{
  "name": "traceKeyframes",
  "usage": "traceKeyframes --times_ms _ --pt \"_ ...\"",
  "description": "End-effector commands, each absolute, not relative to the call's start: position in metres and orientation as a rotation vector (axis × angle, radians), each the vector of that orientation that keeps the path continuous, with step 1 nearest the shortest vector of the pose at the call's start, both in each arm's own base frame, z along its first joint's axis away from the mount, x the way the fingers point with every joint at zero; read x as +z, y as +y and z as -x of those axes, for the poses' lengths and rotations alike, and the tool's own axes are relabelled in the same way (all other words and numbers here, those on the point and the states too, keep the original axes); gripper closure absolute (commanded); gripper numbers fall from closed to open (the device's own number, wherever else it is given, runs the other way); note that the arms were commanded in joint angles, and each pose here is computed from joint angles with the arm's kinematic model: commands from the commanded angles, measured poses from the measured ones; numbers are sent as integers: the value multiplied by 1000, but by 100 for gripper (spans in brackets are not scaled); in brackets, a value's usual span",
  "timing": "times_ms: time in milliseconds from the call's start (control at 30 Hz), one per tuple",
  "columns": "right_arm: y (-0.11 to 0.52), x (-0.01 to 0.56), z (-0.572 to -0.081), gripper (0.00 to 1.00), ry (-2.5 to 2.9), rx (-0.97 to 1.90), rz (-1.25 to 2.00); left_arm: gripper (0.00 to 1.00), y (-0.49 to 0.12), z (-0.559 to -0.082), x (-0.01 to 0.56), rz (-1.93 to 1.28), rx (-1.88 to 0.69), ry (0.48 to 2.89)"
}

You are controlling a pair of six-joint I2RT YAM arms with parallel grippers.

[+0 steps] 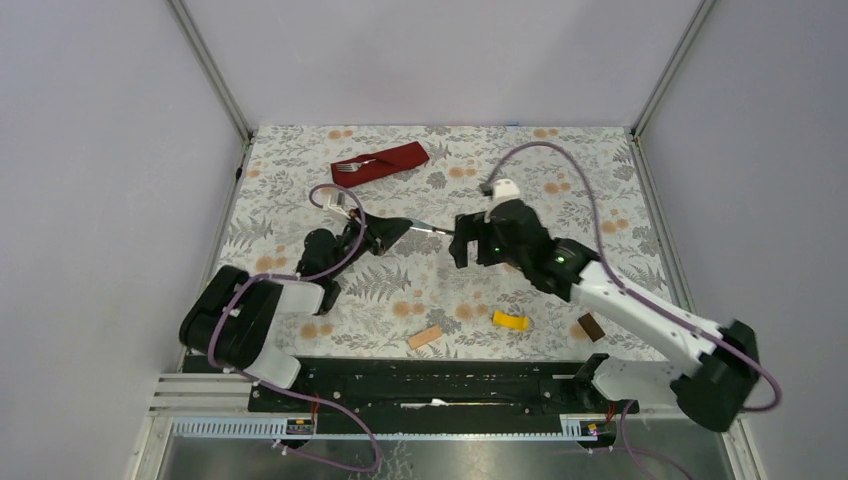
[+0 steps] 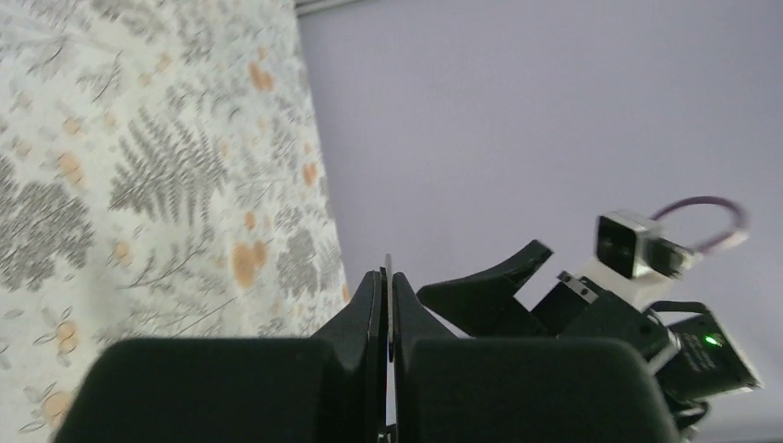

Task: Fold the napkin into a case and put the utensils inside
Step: Pass from the right arm to the left, then pass from the left arm to the right

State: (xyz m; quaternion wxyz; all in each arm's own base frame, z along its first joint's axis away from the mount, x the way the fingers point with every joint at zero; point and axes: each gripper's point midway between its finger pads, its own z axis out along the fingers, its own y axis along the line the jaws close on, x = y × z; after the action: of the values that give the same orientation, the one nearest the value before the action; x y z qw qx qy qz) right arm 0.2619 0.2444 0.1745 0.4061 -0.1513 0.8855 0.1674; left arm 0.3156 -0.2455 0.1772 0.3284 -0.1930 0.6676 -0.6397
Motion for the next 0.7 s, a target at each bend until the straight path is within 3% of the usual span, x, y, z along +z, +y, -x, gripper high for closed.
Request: traceKeyframes --times_ms 0,167,300,467,667 --pt "255 209 -255 0 2203 864 -157 100 -231 -310 239 417 -1698 1576" --pt "259 256 -254 1 1910 1292 -250 100 -222 -298 285 393 -1720 1471" --pt "264 283 -255 10 1738 1520 -223 100 -216 -288 307 411 -1764 1414" --pt "278 315 -249 27 1571 1713 -118 100 -211 -280 324 413 -1786 1369" --pt "282 329 -248 35 1500 1762 -78 100 -209 -277 334 414 -1787 1349"
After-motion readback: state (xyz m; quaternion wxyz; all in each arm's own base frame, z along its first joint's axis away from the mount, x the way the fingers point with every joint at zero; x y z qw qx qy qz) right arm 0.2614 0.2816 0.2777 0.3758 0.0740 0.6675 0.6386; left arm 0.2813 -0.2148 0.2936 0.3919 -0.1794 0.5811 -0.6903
